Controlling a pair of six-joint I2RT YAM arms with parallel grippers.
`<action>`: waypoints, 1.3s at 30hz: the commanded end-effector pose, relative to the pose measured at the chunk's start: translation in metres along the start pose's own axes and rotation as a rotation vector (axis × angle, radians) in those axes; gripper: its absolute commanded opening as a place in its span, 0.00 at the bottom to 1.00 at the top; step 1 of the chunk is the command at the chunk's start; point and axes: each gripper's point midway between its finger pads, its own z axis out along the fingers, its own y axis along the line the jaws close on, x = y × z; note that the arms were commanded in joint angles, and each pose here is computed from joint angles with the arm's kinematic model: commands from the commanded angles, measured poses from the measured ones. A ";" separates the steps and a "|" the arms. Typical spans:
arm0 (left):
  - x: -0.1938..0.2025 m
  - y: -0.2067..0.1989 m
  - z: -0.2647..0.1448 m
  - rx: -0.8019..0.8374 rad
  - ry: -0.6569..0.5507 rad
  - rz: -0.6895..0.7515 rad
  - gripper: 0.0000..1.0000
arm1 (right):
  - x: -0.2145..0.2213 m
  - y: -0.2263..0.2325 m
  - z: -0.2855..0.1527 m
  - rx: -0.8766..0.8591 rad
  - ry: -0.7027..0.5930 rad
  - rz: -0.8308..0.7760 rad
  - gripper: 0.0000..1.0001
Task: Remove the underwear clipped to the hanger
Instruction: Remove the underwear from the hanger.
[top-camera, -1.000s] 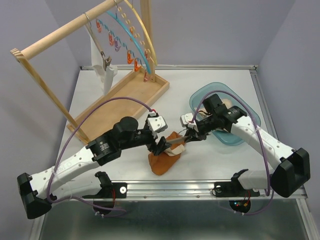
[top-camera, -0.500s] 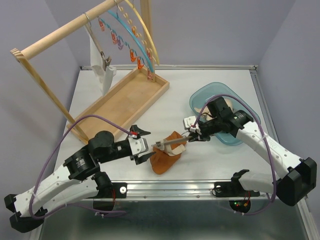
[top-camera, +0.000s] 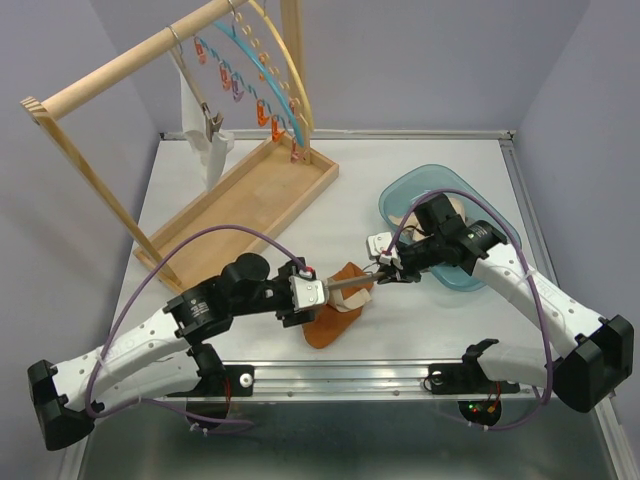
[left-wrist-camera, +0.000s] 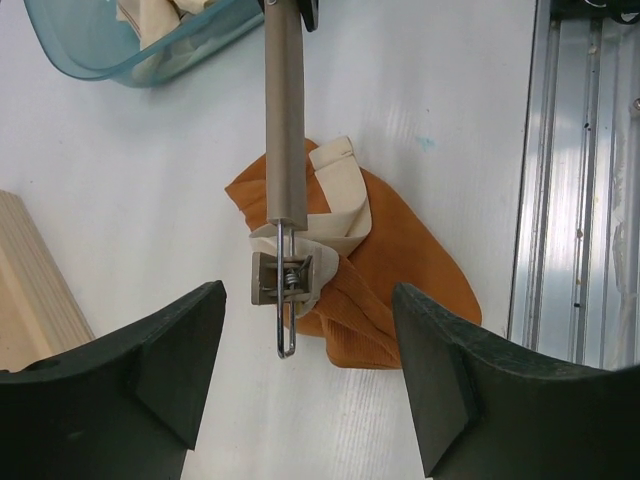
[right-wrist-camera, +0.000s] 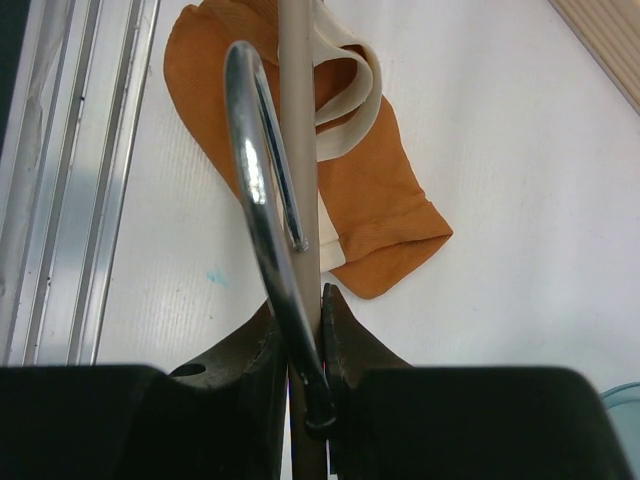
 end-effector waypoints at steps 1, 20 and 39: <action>-0.015 0.006 0.007 -0.006 -0.056 0.029 0.76 | -0.007 0.001 0.000 0.009 -0.042 -0.025 0.01; -0.012 0.011 0.016 -0.043 -0.062 -0.027 0.00 | -0.010 0.003 0.000 0.003 -0.057 -0.021 0.01; -0.080 0.030 -0.005 -0.107 -0.265 -0.136 0.94 | -0.004 0.002 0.001 0.003 -0.042 0.000 0.01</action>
